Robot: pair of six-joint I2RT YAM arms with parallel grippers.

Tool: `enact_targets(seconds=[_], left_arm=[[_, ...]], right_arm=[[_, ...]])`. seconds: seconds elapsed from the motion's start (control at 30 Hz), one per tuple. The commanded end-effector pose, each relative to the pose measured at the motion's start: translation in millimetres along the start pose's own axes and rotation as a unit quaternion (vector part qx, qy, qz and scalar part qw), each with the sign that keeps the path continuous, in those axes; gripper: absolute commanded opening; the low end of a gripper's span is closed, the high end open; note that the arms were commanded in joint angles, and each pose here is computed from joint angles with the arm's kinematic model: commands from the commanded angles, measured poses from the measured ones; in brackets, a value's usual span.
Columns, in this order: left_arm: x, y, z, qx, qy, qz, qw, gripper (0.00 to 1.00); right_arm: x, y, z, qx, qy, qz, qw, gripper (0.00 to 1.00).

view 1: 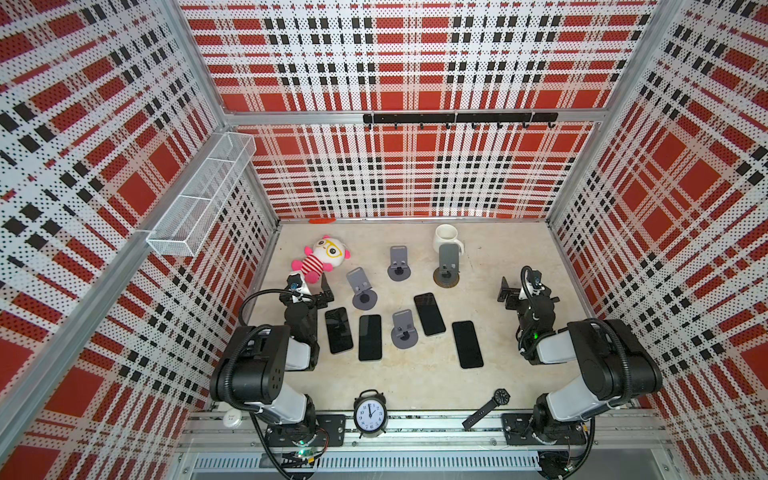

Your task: Remove the phone from the phone stand

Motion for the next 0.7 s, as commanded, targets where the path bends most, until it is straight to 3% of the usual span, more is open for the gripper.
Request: enact_targets(seconds=[0.0, 0.67], left_arm=[[1.8, 3.2, 1.9, 0.002, 0.001, -0.016, 1.0, 0.98], [0.6, 4.0, -1.8, -0.007, 0.007, -0.013, 1.0, 0.98]], right_arm=[[-2.0, 6.3, -2.8, -0.003, -0.02, -0.015, 1.0, 1.0], [-3.2, 6.5, -2.2, -0.004, -0.016, -0.015, 1.0, 1.0]])
Point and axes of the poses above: each gripper's point midway between its finger pads, its own x axis back along the fingers, its own z axis along the line the jaws close on, y = z × x, the point moved 9 cm from there along x, back along the fingers, and after that the axes turned 10 degrees about -x, right-handed, at the moved point
